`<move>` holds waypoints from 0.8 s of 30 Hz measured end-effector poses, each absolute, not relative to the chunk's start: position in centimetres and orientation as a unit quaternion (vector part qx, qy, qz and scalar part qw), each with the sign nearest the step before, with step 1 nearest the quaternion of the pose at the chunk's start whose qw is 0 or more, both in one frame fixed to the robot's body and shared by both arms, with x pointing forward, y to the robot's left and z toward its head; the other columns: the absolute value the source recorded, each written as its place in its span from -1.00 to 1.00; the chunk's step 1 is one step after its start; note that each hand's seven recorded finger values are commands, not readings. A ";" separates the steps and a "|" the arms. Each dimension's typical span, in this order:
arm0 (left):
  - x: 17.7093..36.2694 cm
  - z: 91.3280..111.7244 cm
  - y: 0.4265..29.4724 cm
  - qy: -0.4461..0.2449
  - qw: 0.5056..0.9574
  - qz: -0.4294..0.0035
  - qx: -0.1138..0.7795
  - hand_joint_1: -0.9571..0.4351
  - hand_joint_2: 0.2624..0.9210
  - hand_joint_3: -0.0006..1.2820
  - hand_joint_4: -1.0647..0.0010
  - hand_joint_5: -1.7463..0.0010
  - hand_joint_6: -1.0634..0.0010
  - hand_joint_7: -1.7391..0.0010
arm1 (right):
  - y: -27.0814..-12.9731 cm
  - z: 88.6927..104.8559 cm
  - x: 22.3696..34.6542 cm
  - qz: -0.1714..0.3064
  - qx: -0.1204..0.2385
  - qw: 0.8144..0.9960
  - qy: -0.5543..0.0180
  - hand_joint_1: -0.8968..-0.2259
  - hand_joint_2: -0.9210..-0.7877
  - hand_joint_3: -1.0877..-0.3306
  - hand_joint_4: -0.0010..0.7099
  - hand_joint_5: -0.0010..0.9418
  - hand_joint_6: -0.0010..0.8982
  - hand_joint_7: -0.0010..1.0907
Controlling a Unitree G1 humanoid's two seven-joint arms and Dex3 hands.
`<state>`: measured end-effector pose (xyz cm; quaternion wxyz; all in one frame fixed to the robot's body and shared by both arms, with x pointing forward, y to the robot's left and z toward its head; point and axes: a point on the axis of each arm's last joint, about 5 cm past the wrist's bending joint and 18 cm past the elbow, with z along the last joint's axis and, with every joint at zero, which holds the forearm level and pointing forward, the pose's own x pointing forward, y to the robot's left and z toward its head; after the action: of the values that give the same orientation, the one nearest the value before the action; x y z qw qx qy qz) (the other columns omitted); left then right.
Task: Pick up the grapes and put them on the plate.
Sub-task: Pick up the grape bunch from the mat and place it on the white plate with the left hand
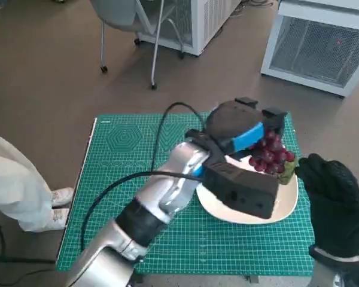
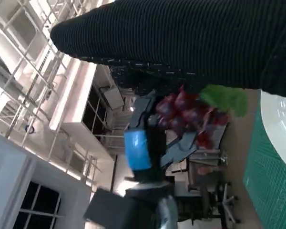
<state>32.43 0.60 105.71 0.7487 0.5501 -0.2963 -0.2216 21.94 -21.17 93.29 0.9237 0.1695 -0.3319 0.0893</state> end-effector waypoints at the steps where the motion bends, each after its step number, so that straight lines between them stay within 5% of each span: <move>1: 32.5 105.6 0.5 -0.295 0.748 -0.223 0.551 0.38 0.98 -0.70 -0.11 -0.52 0.10 -0.46 | -21.2 93.3 21.9 0.089 0.170 0.923 -0.333 0.67 -1.00 0.42 0.49 0.18 -0.36 0.59; 14: 32.8 104.9 -0.1 -0.277 0.745 -0.233 0.560 0.38 1.00 -0.73 -0.17 -0.47 0.12 -0.47 | -21.0 93.1 21.7 0.076 0.174 0.922 -0.339 0.67 -1.00 0.43 0.54 0.15 -0.32 0.58; 18: 32.8 104.7 -0.2 -0.274 0.748 -0.233 0.558 0.40 1.00 -0.70 -0.03 -0.58 0.07 -0.39 | -21.0 93.1 21.7 0.073 0.175 0.921 -0.339 0.67 -1.00 0.43 0.54 0.14 -0.31 0.57; 21: 32.8 104.6 -0.3 -0.270 0.751 -0.233 0.555 0.50 0.96 -0.71 0.06 -0.47 0.14 0.02 | -20.9 93.1 21.7 0.071 0.176 0.921 -0.339 0.67 -1.00 0.43 0.55 0.13 -0.31 0.57; 24: 32.8 104.5 -0.4 -0.268 0.753 -0.231 0.555 0.15 0.88 -0.87 0.31 0.25 0.18 0.60 | -20.9 93.1 21.7 0.069 0.175 0.921 -0.340 0.67 -1.00 0.43 0.55 0.13 -0.31 0.57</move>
<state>32.79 -0.35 104.55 0.7527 0.5551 -0.2681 -0.2314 21.71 -20.92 93.10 0.9215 0.1750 -0.3398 0.0690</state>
